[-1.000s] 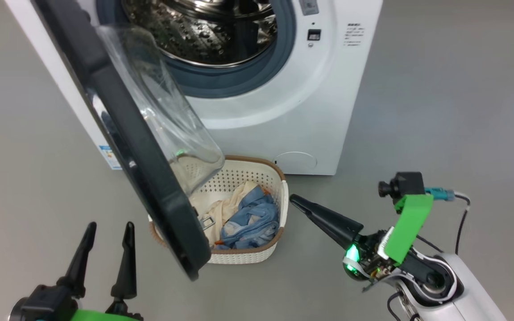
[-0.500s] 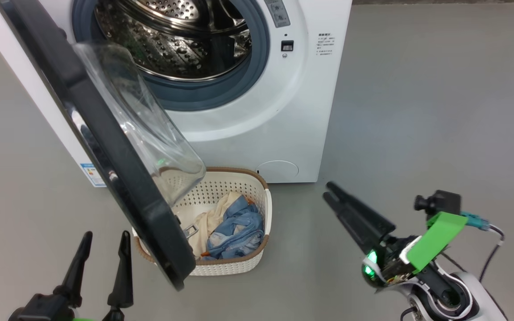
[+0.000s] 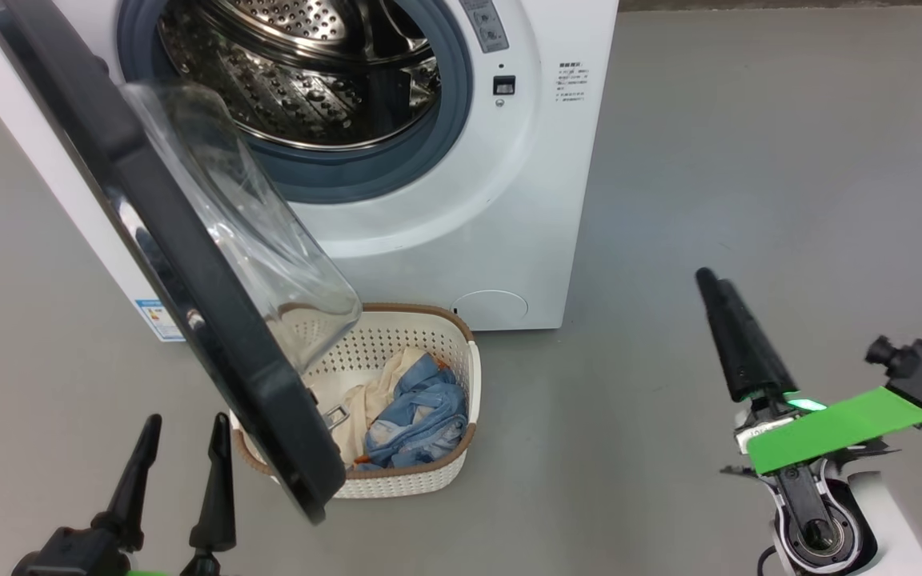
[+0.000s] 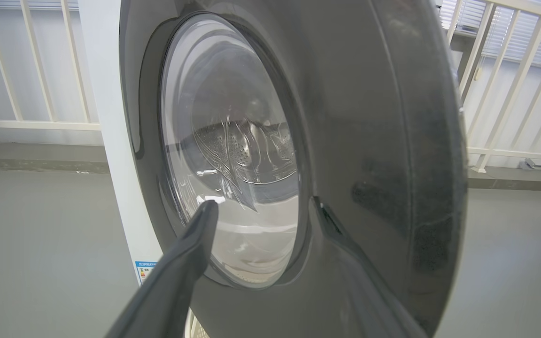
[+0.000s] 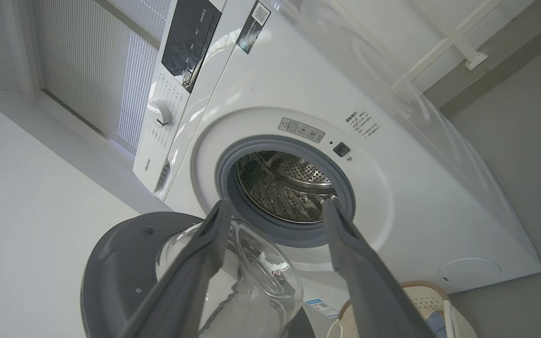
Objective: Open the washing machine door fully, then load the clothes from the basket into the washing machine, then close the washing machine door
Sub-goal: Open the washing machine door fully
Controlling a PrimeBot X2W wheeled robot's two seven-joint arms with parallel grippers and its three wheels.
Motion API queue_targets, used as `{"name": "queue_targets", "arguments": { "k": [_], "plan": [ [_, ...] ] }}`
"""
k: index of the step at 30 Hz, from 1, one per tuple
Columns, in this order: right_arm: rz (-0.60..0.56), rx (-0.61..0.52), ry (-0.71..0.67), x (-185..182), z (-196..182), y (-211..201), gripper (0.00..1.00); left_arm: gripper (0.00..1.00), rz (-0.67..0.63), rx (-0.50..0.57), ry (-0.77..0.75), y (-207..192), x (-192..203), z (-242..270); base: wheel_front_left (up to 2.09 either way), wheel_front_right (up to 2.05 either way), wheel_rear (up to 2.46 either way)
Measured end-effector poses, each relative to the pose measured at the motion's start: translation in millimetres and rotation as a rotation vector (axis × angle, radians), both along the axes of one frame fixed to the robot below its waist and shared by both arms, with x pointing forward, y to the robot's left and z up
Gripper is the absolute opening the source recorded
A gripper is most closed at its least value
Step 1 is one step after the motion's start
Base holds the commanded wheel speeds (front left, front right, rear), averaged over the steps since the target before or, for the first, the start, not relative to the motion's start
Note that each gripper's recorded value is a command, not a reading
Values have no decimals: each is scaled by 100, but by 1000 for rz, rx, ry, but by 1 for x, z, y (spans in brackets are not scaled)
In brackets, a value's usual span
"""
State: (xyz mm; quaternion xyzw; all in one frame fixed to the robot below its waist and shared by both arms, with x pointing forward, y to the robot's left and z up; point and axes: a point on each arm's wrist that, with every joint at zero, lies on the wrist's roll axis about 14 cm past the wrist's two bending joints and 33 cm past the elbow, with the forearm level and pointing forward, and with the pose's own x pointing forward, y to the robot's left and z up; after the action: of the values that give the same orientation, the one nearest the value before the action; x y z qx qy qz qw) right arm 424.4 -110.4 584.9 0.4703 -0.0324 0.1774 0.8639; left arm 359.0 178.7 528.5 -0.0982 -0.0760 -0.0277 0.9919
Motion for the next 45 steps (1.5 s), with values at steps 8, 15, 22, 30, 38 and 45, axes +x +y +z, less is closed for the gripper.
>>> {"name": "queue_targets", "arguments": {
  "k": [8, 15, 22, 30, 38, 45],
  "plan": [
    [-156, -277, -165, -2, 10, -21, 100, 100, 1, -2, -4, 0, -1, 1, 0, 0, 0],
    [-239, -539, -189, -20, -10, -39, 100, 100, 2, -5, 4, 0, -4, -1, 0, 0, 0],
    [-302, -744, -184, -42, -27, -49, 100, 100, 2, -3, 7, 0, -4, -3, 0, 0, 0],
    [-339, -805, -108, -55, -50, -61, 100, 100, 1, 6, 12, 0, -2, -4, 0, 0, 0],
    [-352, -838, -65, -55, -63, -67, 100, 100, 2, 8, 24, 0, -2, -8, 0, 0, 0],
    [-347, -852, -40, -50, -71, -68, 100, 100, 5, 11, 45, 0, -7, -15, 0, 0, 0]
  ]
}}
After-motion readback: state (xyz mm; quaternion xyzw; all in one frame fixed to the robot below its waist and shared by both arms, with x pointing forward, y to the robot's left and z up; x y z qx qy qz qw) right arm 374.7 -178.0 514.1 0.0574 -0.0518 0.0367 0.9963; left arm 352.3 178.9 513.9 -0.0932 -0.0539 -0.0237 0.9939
